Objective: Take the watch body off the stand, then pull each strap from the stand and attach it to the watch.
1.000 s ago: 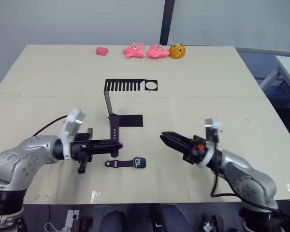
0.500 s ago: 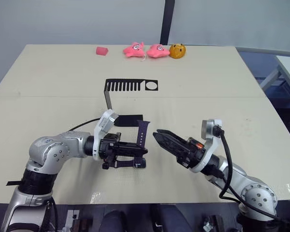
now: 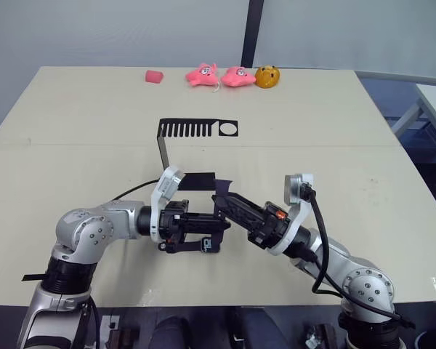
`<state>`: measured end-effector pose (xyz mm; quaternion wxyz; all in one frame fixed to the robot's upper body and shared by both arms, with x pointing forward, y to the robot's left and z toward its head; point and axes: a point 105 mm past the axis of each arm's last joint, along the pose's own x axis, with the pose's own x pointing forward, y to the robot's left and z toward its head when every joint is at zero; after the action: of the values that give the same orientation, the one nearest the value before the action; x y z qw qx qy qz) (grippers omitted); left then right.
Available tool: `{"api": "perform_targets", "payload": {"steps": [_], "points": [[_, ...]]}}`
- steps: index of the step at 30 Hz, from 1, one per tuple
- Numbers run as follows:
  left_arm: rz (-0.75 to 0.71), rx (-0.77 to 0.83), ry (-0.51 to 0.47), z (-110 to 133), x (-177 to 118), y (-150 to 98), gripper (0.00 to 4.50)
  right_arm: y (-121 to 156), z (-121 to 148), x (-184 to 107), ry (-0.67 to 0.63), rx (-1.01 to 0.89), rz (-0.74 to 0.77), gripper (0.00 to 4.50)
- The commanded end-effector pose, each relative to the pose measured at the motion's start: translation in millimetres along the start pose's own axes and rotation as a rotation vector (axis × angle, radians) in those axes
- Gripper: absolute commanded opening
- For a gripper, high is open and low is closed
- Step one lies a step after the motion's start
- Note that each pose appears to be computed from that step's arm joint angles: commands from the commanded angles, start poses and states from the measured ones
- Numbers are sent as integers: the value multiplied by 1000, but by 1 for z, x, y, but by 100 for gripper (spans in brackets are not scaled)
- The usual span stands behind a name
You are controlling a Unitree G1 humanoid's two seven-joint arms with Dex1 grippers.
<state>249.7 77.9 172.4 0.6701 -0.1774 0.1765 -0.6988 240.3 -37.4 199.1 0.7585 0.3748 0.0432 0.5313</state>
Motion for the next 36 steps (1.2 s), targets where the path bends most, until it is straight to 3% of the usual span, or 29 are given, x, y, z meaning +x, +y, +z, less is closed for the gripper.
{"api": "perform_targets", "payload": {"steps": [1, 29, 32, 34, 35, 36], "points": [[-33, 52, -19, 8, 1, -10, 0, 6, 8, 1, -46, 7, 26, 233], [-37, 58, -25, 4, 7, -8, 0, 2, 10, 5, -50, 22, 19, 233], [-35, 59, -27, 4, 7, -8, 0, 1, 10, 6, -51, 25, 17, 138], [-34, 60, -27, 4, 7, -8, 0, 1, 10, 6, -53, 27, 17, 38], [-33, 60, -28, 4, 7, -8, 0, 1, 10, 6, -53, 27, 18, 8], [-32, 60, -28, 4, 7, -8, 0, 1, 10, 6, -53, 28, 18, 8]]}}
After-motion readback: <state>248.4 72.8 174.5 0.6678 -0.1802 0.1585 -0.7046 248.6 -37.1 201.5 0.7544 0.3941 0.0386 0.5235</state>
